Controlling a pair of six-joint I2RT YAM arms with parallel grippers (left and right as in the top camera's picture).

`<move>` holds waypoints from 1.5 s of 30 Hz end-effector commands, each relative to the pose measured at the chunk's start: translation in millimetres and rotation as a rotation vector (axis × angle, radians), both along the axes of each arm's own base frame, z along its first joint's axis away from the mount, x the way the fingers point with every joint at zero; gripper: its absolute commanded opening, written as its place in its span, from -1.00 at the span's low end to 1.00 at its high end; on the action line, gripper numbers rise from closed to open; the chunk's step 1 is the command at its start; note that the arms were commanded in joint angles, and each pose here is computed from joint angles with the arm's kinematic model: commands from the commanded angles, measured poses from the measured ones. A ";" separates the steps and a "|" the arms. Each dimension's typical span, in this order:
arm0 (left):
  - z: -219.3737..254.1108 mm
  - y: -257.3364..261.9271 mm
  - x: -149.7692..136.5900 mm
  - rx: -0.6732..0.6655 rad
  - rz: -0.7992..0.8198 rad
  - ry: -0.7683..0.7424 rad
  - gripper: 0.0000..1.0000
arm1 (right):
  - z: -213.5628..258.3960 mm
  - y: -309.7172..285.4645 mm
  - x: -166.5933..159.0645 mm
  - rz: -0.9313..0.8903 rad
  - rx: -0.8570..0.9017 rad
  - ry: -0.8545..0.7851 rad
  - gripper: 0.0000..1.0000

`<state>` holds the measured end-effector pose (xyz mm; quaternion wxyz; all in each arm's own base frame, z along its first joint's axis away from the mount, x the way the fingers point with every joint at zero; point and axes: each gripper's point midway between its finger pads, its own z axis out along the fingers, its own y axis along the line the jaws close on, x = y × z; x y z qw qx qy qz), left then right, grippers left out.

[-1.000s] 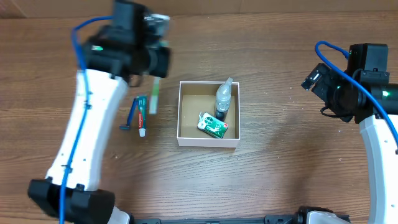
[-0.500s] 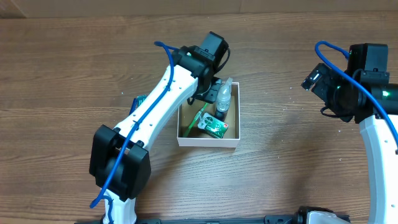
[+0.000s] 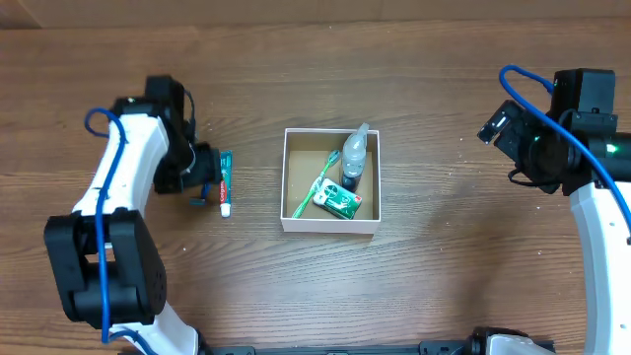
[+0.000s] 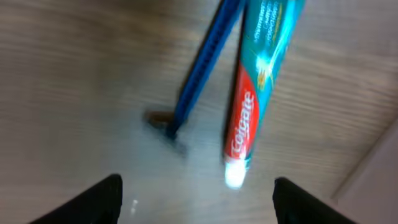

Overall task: Pack container
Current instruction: 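Return the left gripper to the blue razor and grasp it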

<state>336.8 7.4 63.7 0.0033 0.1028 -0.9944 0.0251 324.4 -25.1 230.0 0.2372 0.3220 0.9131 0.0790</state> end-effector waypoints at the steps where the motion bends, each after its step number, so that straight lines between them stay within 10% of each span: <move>1: -31.5 -4.2 -6.8 -0.030 -0.039 -0.020 0.57 | 4.8 -2.1 1.4 -0.010 -0.005 -0.016 1.00; 14: -49.7 -1.7 21.0 -0.013 -0.080 -0.176 0.43 | 4.8 -2.1 1.4 -0.010 -0.004 -0.016 1.00; 22: 18.4 -4.2 40.1 -0.025 -0.127 -0.217 0.46 | 4.8 -2.1 1.4 -0.010 -0.004 -0.016 1.00; 31: -37.8 15.5 31.0 0.082 -0.108 -0.122 0.44 | 4.8 -2.1 1.5 -0.010 -0.005 -0.016 1.00; 45: -40.9 1.5 11.4 -0.009 -0.084 0.018 -0.92 | 4.8 -2.1 1.4 -0.010 -0.004 -0.016 1.00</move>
